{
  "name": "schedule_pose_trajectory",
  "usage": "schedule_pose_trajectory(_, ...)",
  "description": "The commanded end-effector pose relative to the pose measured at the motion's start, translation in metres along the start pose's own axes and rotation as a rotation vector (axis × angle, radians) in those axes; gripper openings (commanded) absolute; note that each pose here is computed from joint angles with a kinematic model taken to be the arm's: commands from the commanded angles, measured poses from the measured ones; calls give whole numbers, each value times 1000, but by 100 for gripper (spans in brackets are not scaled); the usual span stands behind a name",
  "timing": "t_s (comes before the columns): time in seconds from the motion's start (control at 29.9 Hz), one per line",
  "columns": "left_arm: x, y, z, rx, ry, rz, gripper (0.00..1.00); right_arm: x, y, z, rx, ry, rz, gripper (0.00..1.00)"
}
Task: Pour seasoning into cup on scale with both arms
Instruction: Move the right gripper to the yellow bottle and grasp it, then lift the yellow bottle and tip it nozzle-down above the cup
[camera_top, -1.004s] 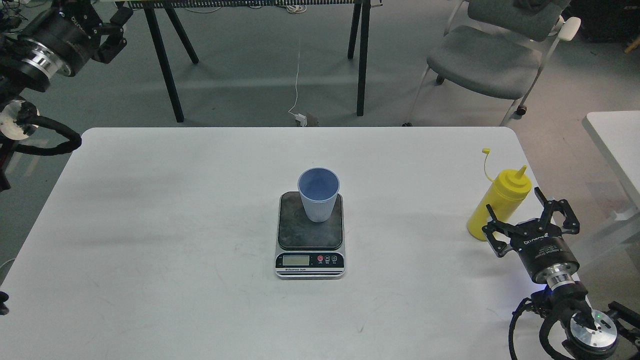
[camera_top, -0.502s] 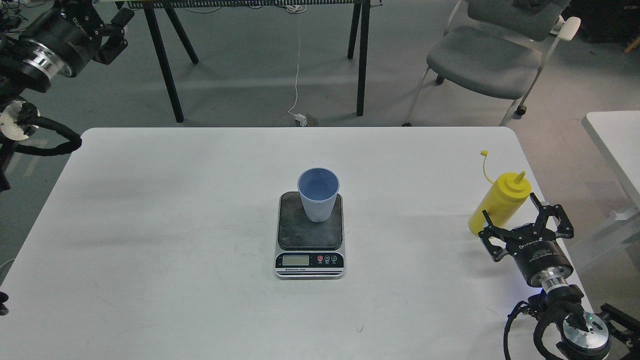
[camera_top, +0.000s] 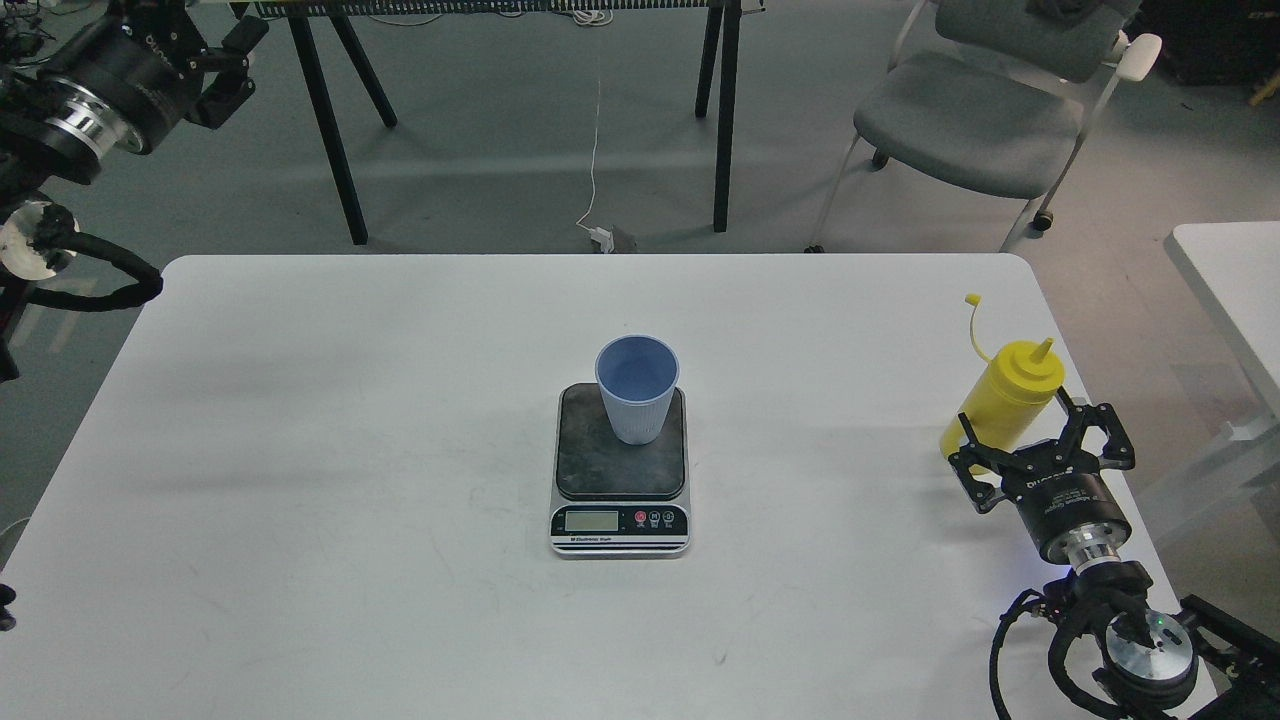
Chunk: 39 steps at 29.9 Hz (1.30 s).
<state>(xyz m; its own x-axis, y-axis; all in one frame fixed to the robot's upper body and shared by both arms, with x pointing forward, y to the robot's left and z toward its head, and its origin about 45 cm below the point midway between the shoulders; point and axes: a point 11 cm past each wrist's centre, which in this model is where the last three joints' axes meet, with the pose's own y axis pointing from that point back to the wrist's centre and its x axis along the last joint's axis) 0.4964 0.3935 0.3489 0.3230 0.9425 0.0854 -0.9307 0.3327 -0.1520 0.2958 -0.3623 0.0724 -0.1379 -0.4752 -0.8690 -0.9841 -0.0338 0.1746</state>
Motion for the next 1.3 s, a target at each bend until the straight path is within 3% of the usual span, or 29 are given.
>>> schedule_pose_trajectory(0.0, 0, 0, 0, 0, 1, 0, 95, 3, -5, 4, 4, 15, 8, 75)
schedule_pose_trajectory(0.2, 0, 0, 0, 1, -1, 0, 95, 0, -6, 5, -4, 58, -12, 55)
schedule_pose_trajectory(0.74, 0, 0, 0, 0, -1, 0, 95, -9, -11, 2, -12, 96, -48, 47)
schedule_pose_trajectory(0.87, 0, 0, 1, -3, 1, 0, 95, -54, -34, -29, -47, 297, -206, 46)
schedule_pose_trajectory(1.04, -3, -3, 2, -9, 8, -5, 95, -161, -65, -58, -138, 715, -525, 46)
schedule_pose_trajectory(1.27, -5, -5, 3, -23, 25, -1, 95, -259, -95, -33, -300, 1158, -748, 46)
